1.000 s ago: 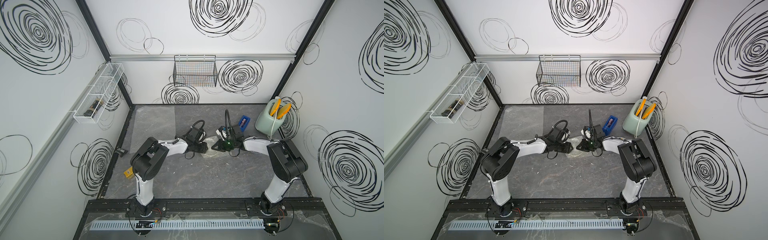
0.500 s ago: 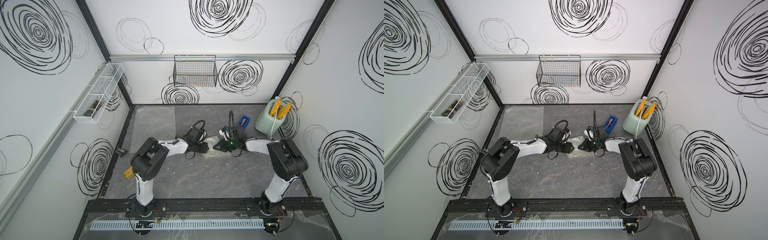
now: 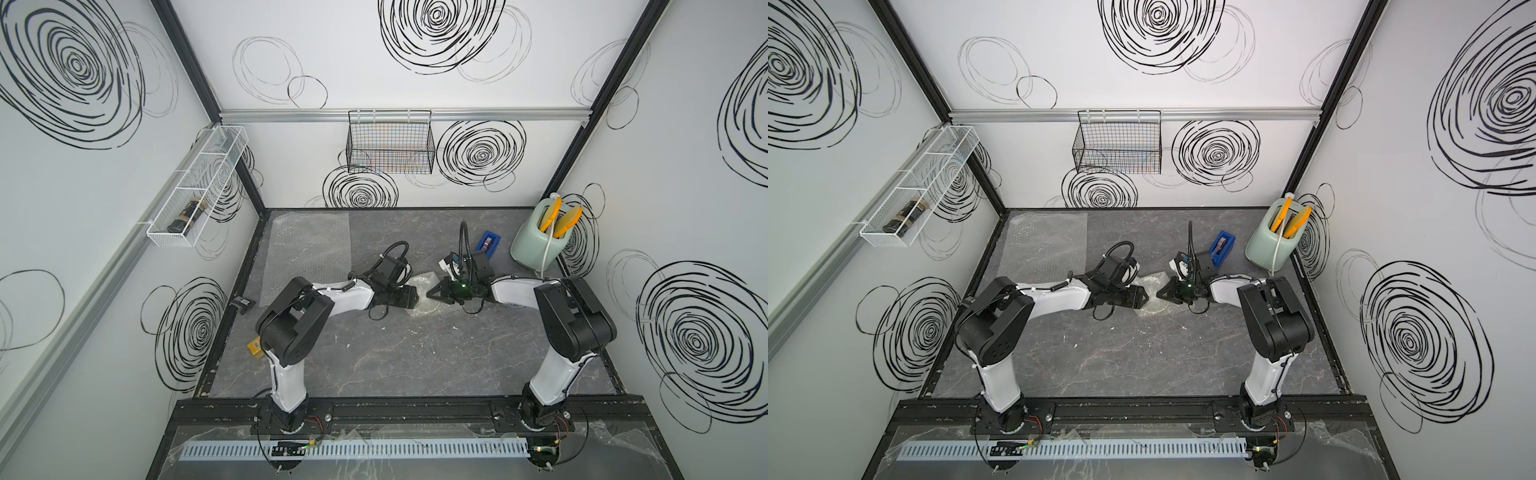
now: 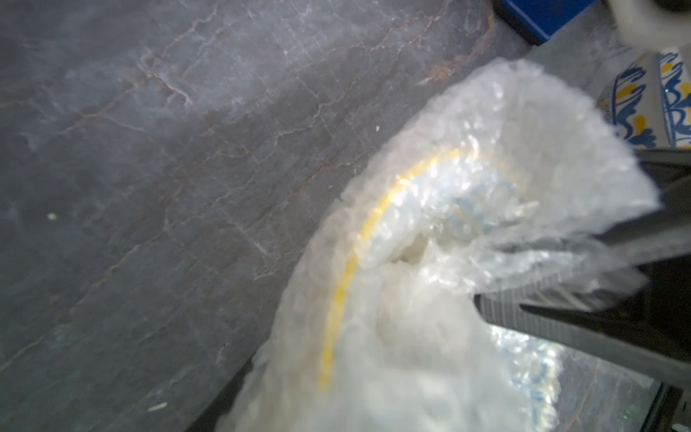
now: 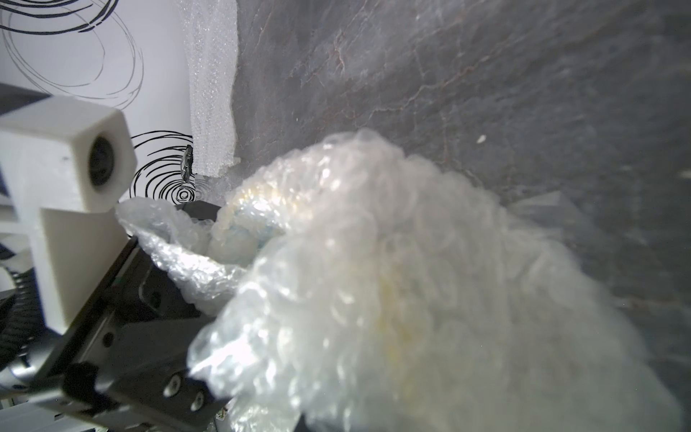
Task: Wrap bowls in bubble wrap
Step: Stick the tape on the bubble wrap.
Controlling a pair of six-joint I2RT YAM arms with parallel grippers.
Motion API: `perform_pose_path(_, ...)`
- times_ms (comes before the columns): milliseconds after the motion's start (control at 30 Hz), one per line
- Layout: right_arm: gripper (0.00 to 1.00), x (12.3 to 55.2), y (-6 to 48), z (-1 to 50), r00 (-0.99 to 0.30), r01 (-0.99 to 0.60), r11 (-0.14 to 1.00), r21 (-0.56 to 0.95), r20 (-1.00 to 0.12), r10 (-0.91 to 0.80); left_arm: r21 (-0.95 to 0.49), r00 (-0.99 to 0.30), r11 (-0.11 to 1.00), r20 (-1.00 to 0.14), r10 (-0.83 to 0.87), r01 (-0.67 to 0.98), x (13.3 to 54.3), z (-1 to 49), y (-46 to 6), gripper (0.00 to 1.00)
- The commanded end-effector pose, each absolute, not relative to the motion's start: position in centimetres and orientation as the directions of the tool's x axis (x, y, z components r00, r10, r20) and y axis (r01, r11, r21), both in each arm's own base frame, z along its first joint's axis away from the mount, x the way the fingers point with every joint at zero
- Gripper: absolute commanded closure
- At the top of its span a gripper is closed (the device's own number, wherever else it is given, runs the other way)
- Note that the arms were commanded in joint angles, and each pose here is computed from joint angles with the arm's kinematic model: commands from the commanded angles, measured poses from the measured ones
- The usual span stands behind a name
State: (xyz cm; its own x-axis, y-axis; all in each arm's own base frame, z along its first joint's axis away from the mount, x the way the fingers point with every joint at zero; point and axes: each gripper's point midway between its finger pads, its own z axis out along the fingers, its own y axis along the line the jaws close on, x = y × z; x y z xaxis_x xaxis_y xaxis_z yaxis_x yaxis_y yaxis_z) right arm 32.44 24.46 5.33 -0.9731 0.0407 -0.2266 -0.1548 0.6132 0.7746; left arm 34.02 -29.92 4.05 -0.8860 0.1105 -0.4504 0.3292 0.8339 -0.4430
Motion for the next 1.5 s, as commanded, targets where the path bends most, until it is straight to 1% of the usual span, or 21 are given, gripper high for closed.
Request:
perform_pose_path(0, 1.0, 32.7, 24.4, 4.7, -0.974, -0.148, 0.636, 0.757, -0.225, 0.04, -0.47, -0.87, 0.822, -0.49, 0.059, 0.32, 34.3, 7.2, -29.1, 0.24)
perform_pose_path(67, 1.0, 32.7, 24.4, 4.8, -0.974, -0.149, 0.636, 0.757, -0.225, 0.04, -0.481, -0.853, 0.813, -0.521, 0.036, 0.328, 34.5, 8.6, -28.8, 0.12)
perform_pose_path(133, 1.0, 32.8, 24.5, 4.9, -0.973, -0.152, 0.635, 0.758, -0.226, 0.037, -0.49, -0.841, 0.806, -0.54, 0.019, 0.333, 34.7, 9.5, -28.3, 0.06)
perform_pose_path(233, 1.0, 32.7, 24.7, 5.0, -0.973, -0.159, 0.632, 0.759, -0.229, 0.029, -0.521, -0.812, 0.766, -0.583, 0.003, 0.377, 34.9, 11.0, -28.2, 0.0)
perform_pose_path(300, 1.0, 32.7, 24.9, 5.2, -0.972, -0.167, 0.63, 0.759, -0.234, 0.024, -0.514, -0.774, 0.74, -0.633, 0.016, 0.435, 35.1, 12.0, -28.6, 0.03)
perform_pose_path(433, 1.0, 32.7, 24.9, 5.2, -0.972, -0.17, 0.63, 0.758, -0.235, 0.019, -0.44, -0.662, 0.68, -0.745, 0.089, 0.586, 35.2, 13.4, -29.8, 0.04)
perform_pose_path(533, 1.0, 32.7, 24.9, 5.3, -0.972, -0.171, 0.63, 0.758, -0.234, 0.018, -0.42, -0.619, 0.652, -0.779, 0.098, 0.632, 35.6, 13.6, -29.7, 0.03)
perform_pose_path(600, 1.0, 32.6, 24.9, 5.2, -0.972, -0.172, 0.631, 0.757, -0.234, 0.015, -0.438, -0.616, 0.621, -0.782, 0.093, 0.65, 35.7, 13.4, -29.9, 0.03)
perform_pose_path(800, 1.0, 32.6, 24.9, 5.2, -0.972, -0.176, 0.637, 0.751, -0.237, 0.01, -0.447, -0.618, 0.577, -0.776, 0.13, 0.683, 35.4, 11.9, -31.5, 0.03)
perform_pose_path(900, 1.0, 32.6, 24.9, 4.9, -0.973, -0.172, 0.638, 0.75, -0.231, 0.009, -0.413, -0.605, 0.593, -0.779, 0.163, 0.691, 35.6, 11.3, -32.1, 0.03)
perform_pose_path(1100, 1.0, 32.5, 25.0, 4.6, -0.974, -0.173, 0.642, 0.747, -0.228, 0.002, -0.391, -0.603, 0.606, -0.775, 0.19, 0.693, 36.0, 10.5, -33.1, 0.04)
perform_pose_path(1467, 1.0, 32.4, 25.1, 4.3, -0.975, -0.176, 0.651, 0.739, -0.224, -0.01, -0.384, -0.623, 0.629, -0.753, 0.211, 0.676, 37.8, 8.7, -33.6, 0.04)
